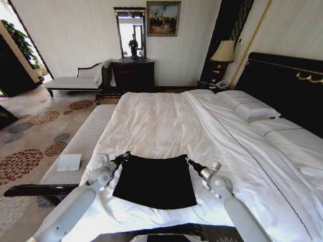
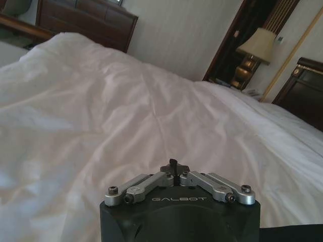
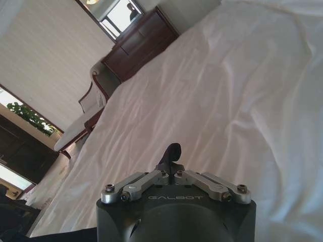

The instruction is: Fold the clothes on the bed.

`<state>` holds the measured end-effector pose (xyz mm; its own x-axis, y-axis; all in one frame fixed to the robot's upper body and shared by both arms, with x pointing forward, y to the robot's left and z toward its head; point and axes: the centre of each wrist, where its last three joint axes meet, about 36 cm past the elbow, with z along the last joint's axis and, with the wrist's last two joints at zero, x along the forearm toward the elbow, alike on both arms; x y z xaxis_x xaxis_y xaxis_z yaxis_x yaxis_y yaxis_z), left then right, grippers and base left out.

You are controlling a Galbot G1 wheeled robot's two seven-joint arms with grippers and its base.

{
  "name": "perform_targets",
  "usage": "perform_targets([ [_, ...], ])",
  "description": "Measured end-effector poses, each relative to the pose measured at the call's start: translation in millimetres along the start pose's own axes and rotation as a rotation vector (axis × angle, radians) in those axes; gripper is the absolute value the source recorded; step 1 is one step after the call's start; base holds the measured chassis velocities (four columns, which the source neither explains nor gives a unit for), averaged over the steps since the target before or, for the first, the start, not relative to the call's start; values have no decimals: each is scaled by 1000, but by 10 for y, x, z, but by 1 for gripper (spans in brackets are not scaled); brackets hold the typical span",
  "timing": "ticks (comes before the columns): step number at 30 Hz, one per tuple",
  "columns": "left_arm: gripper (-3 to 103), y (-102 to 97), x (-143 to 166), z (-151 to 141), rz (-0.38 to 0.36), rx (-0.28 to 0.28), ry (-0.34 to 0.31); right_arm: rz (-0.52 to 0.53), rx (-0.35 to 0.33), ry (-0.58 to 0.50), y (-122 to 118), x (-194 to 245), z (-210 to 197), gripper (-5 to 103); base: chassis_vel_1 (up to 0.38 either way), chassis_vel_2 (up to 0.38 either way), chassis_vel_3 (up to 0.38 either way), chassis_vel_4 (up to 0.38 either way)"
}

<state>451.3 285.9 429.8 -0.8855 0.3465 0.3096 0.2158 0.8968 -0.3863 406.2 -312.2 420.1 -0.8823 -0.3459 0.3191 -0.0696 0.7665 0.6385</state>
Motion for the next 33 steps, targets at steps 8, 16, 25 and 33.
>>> perform_targets([
  [8,0,-250,234,-648,4,12,-199,-46,268,-180,444,380,-396,0,0,0,0,0],
  [16,0,-388,595,-1218,23,39,-352,-103,438,-328,769,638,-643,0,0,0,0,0],
  [25,0,-586,1009,-1342,67,-17,-385,-144,471,-377,993,867,-736,0,0,0,0,0],
  [33,0,-654,1322,-1143,55,-8,-366,-126,446,-340,1040,1137,-628,0,0,0,0,0],
])
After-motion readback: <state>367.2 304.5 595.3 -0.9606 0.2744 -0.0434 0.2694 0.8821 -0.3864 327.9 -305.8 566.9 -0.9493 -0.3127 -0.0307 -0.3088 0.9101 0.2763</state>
